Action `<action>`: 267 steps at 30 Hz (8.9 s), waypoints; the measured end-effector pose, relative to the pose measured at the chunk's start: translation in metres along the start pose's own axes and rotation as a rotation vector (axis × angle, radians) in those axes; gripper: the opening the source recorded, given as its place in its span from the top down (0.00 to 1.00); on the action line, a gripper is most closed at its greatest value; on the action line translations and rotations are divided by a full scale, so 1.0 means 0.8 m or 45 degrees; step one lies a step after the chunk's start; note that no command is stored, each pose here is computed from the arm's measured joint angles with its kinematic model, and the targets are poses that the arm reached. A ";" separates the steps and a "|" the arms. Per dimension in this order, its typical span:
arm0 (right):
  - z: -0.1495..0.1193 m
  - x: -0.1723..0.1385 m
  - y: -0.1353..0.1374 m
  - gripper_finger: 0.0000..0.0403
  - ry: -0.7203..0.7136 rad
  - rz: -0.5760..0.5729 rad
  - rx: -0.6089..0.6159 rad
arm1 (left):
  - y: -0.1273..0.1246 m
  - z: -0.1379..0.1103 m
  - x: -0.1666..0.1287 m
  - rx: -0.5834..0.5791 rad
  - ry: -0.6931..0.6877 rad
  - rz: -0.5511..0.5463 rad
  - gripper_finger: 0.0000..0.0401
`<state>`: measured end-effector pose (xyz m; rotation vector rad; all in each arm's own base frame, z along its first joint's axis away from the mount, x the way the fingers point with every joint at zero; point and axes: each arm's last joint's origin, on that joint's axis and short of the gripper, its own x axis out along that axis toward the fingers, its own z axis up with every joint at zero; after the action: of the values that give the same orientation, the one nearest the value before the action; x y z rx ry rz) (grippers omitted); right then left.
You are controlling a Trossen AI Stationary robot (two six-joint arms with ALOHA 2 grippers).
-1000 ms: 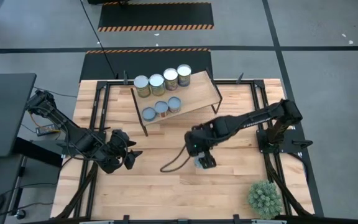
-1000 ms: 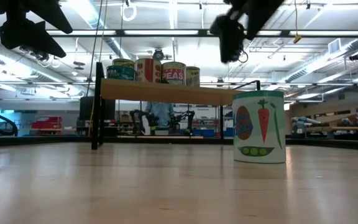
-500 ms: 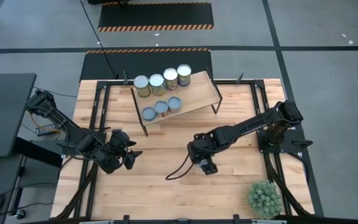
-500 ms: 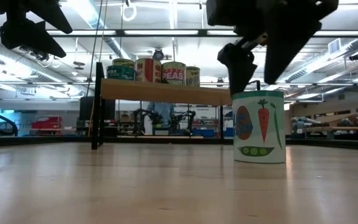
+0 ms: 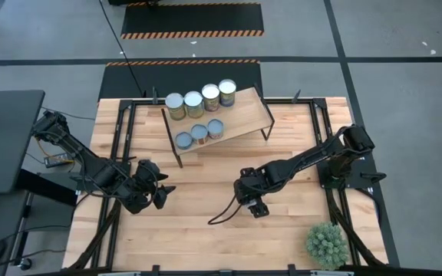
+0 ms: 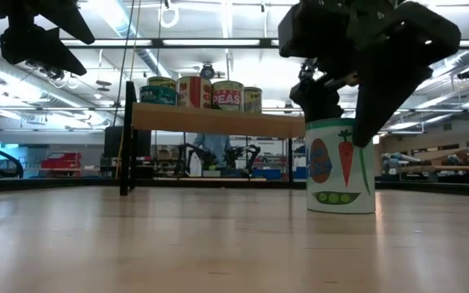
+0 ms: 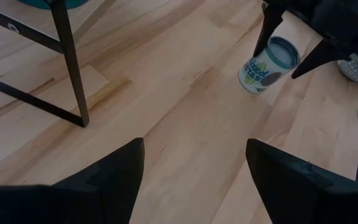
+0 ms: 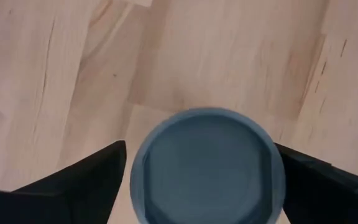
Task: Pick and place cans onto a shelf
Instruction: Put the mixed vegetables can on the shelf, then return to Home Position
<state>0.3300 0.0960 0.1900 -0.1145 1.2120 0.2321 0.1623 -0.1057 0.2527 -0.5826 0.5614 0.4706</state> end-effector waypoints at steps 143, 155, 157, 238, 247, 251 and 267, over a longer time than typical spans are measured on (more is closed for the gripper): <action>0.047 -0.298 -0.126 0.32 -0.532 -0.316 0.275 | 0.040 0.005 -0.038 -0.121 -0.121 -0.035 0.49; -0.002 -0.278 -0.078 0.39 -0.784 -0.186 0.470 | 0.069 0.008 -0.035 -0.217 -0.244 -0.062 0.84; -0.013 -0.269 -0.074 0.39 -0.852 -0.162 0.501 | 0.076 0.008 -0.033 -0.232 -0.264 -0.067 0.92; -0.239 -0.098 -0.051 0.99 -2.054 0.445 0.965 | 0.174 0.000 -0.045 -0.329 -0.785 -0.238 1.00; -0.242 -0.118 -0.058 0.99 -2.235 0.518 0.856 | 0.148 0.027 -0.060 -0.106 -0.905 -0.412 1.00; -0.243 -0.123 -0.059 0.99 -2.287 0.489 0.806 | 0.144 0.029 -0.050 -0.061 -0.897 -0.377 1.00; -0.243 -0.120 -0.061 0.99 -2.282 0.414 0.796 | 0.167 0.035 -0.032 -0.059 -0.851 -0.274 1.00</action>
<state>0.1326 -0.0038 0.2105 0.7210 -0.5409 0.1338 0.0784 0.0042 0.2377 -0.4856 -0.1484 0.4420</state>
